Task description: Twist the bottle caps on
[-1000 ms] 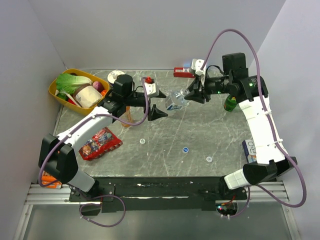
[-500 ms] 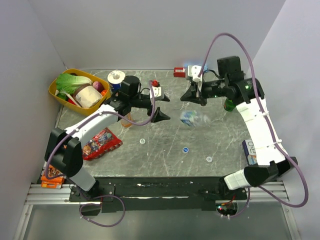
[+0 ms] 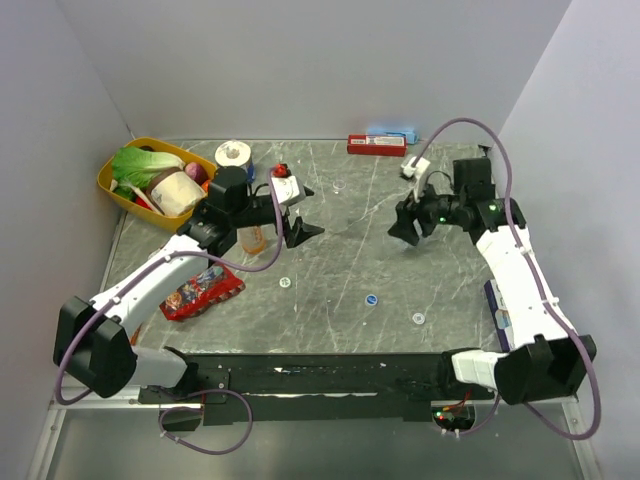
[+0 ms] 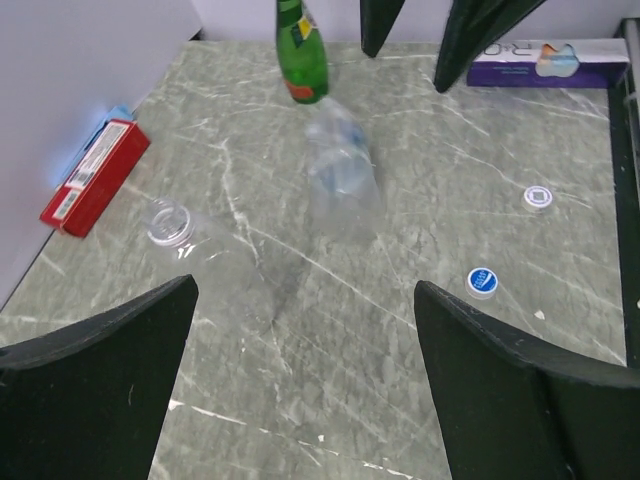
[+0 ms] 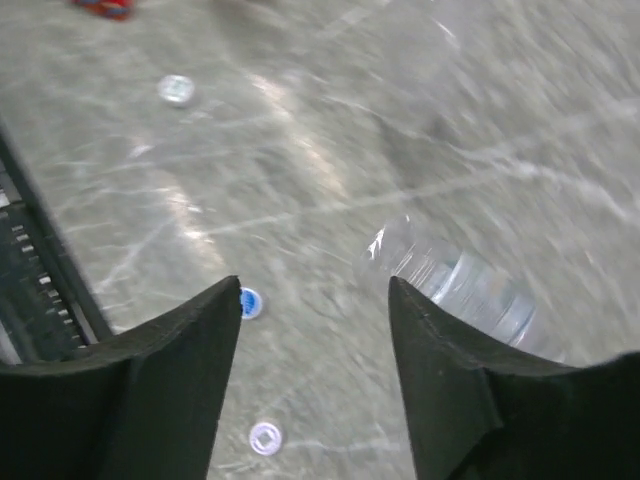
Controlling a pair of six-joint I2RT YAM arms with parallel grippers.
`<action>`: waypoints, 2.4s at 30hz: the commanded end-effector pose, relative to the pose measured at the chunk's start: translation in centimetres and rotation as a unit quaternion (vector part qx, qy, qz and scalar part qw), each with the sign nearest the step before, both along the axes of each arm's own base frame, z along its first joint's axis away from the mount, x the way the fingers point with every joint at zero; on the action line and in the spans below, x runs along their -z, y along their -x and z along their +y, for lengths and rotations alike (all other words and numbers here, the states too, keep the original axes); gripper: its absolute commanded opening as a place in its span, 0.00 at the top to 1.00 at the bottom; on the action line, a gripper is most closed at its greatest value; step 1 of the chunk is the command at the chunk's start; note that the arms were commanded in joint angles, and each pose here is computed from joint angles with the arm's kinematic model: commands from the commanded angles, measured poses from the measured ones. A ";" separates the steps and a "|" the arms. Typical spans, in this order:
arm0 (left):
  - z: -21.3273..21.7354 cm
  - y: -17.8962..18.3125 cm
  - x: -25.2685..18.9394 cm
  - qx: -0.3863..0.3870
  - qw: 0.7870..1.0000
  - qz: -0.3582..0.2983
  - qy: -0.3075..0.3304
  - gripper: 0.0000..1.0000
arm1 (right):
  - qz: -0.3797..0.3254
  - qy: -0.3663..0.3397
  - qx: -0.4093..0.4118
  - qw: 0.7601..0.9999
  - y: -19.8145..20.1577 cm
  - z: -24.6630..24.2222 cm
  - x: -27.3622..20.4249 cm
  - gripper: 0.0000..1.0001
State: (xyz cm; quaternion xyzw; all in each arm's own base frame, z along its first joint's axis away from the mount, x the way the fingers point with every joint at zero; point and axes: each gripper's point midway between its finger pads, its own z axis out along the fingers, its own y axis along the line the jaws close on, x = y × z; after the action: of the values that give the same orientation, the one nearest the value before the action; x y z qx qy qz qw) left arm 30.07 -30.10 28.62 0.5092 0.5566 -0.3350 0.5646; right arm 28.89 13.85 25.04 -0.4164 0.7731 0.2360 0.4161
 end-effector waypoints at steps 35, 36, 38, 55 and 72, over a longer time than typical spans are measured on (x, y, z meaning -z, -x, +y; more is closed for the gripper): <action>8.0 -1.1 -0.2 -0.215 0.973 0.023 -0.079 0.04 | 0.206 -0.152 0.340 0.905 -29.5 3.3 6.6 0.01; 8.2 -0.9 -0.2 -0.217 0.972 0.030 -0.085 0.04 | 0.230 -0.163 0.364 0.887 -30.1 3.5 8.2 0.01; 8.3 -0.7 0.2 -0.216 0.971 0.041 -0.095 0.04 | 0.217 -0.156 0.392 0.880 -31.1 3.6 8.8 0.01; 8.7 -0.8 1.6 -0.231 0.961 0.089 -0.127 0.04 | 0.250 -0.161 0.493 0.818 -32.9 5.0 15.2 0.01; 8.5 -2.0 2.1 -0.243 0.955 0.099 -0.135 0.04 | 0.285 -0.132 0.567 0.762 -32.1 3.0 20.2 0.01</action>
State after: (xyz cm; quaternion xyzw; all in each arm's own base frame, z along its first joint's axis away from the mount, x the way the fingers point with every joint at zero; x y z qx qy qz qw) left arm 31.24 -21.48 24.88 0.4087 0.7592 -0.1608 0.4802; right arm 60.83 18.74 6.47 0.2154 0.9100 0.2103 0.2852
